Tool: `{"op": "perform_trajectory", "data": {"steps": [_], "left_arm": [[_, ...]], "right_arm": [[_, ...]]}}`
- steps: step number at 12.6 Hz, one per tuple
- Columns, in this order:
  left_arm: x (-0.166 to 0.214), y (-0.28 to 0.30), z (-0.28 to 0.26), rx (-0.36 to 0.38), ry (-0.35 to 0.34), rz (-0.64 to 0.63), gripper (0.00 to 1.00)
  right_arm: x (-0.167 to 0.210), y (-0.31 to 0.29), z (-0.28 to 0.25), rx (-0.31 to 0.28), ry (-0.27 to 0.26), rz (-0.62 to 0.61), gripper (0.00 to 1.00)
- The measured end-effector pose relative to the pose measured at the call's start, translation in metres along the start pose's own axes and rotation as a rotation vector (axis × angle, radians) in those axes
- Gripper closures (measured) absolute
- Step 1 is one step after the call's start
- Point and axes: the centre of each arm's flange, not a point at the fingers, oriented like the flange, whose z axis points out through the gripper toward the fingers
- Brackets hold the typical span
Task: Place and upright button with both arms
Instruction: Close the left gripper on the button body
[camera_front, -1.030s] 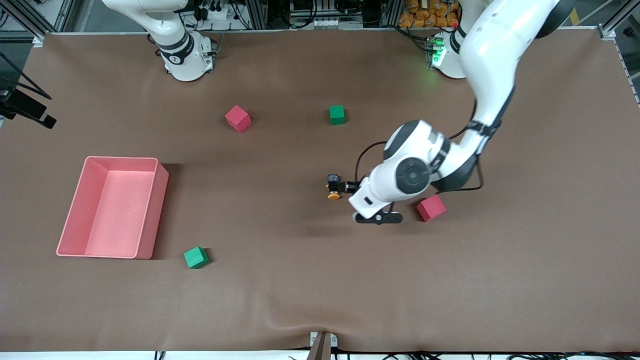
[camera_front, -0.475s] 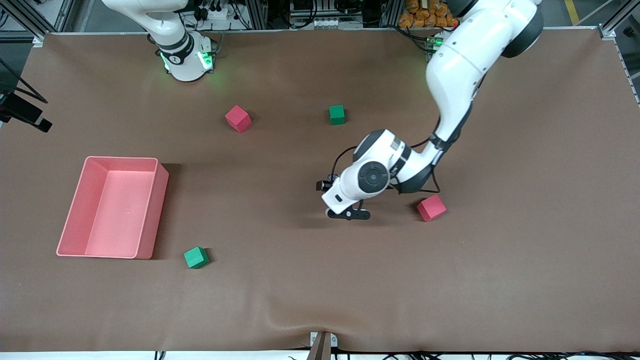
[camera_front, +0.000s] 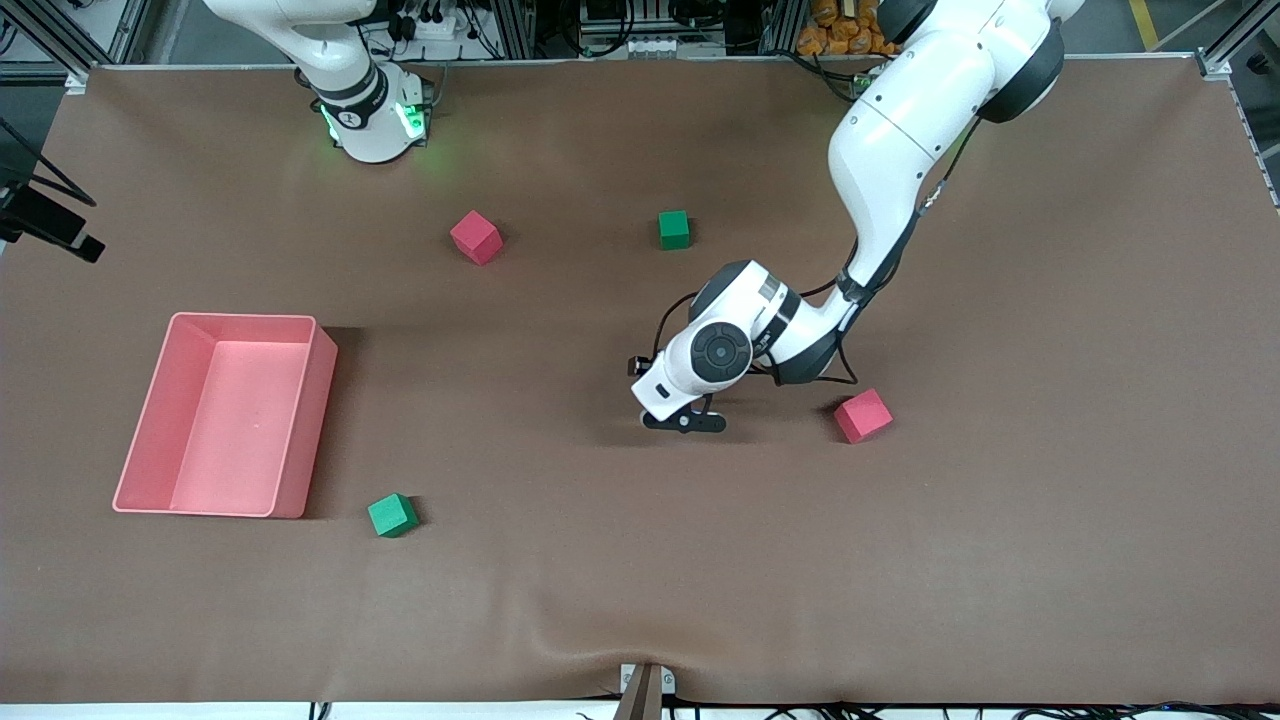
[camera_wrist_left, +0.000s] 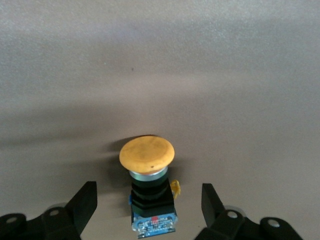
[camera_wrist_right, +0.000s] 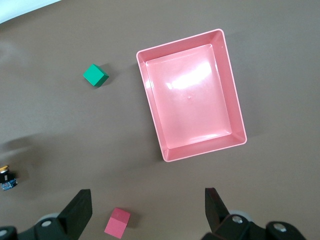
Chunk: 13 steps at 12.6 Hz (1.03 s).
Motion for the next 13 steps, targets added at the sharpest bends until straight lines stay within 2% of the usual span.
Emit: {"op": "perform_trajectory", "data": {"steps": [1,2,4,13], "left_arm": [[-0.0014,0.0015,0.0008,0.003,-0.001,0.004,0.14],[-0.0024,0.0025,0.0017,0.007,-0.002,0.007,0.14],[-0.0032,0.0027,0.0028,0.016,-0.001,0.013,0.29],[-0.0076,-0.0012,0.0075,0.05,-0.043,0.013,0.35]], "right_arm": [[-0.0001,0.0,0.0001,0.0,-0.001,0.0,0.0],[-0.0002,0.0,0.0001,0.0,-0.001,0.0,0.0],[-0.0003,0.0,0.0,-0.001,-0.002,0.0,0.0],[-0.0012,-0.0002,0.0003,-0.002,-0.009,-0.001,0.0]]}}
